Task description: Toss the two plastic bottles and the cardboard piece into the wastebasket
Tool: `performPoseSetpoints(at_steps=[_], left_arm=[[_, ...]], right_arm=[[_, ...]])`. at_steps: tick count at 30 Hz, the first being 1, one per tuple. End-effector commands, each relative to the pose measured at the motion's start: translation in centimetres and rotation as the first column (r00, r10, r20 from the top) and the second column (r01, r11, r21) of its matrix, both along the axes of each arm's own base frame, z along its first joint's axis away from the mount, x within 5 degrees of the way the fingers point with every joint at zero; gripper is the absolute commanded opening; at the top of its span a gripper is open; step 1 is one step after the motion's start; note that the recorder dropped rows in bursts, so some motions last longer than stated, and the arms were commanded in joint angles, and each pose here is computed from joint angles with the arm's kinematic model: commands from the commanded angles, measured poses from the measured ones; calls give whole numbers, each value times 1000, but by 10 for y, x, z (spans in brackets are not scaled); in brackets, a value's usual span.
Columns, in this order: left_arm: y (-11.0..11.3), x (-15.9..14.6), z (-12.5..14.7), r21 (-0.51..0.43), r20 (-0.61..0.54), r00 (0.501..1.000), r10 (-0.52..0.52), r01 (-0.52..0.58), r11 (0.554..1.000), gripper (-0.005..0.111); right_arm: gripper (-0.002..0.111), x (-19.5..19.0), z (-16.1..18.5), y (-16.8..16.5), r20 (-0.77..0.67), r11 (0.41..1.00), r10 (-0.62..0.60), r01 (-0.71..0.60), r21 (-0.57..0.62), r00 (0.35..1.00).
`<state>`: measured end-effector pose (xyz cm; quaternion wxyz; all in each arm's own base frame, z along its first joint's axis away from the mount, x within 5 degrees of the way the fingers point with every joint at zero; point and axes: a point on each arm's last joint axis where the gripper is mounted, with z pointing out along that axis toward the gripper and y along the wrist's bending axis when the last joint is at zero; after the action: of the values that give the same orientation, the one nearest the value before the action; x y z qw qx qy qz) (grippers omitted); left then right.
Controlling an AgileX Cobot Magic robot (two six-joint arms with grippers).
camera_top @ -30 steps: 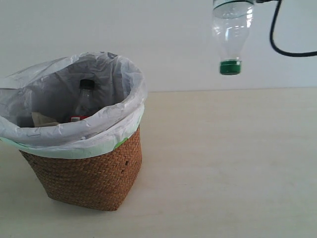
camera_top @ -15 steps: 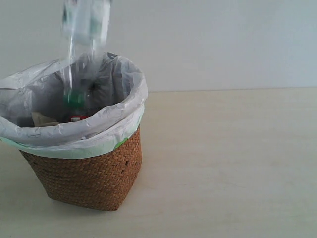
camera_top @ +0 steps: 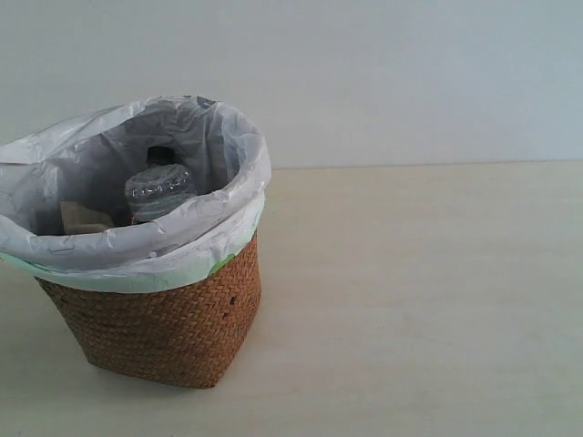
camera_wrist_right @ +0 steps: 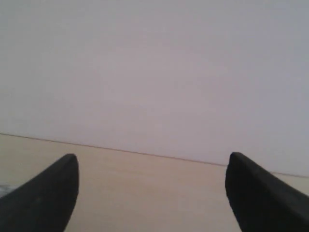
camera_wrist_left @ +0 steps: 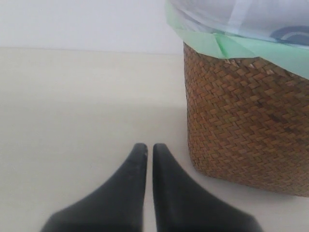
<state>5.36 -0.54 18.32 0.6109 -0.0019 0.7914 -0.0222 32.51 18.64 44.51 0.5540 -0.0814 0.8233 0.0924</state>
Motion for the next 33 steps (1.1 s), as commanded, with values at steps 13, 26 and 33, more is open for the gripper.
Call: performPoseSetpoints(at_steps=[13, 26, 33], left_arm=[[0, 0, -1, 7, -2, 1000, 2, -2, 1000, 4], [0, 0, -1, 7, -2, 1000, 2, -2, 1000, 4], [0, 0, -1, 7, -2, 1000, 2, -2, 1000, 4]], right_arm=[[49, 15, -119, -46, -245, 963, -111, 43, -267, 963], [0, -21, -139, -51, -206, 986, 9, -42, -160, 979], [0, -71, -114, -71, -77, 998, 53, -56, -38, 996]])
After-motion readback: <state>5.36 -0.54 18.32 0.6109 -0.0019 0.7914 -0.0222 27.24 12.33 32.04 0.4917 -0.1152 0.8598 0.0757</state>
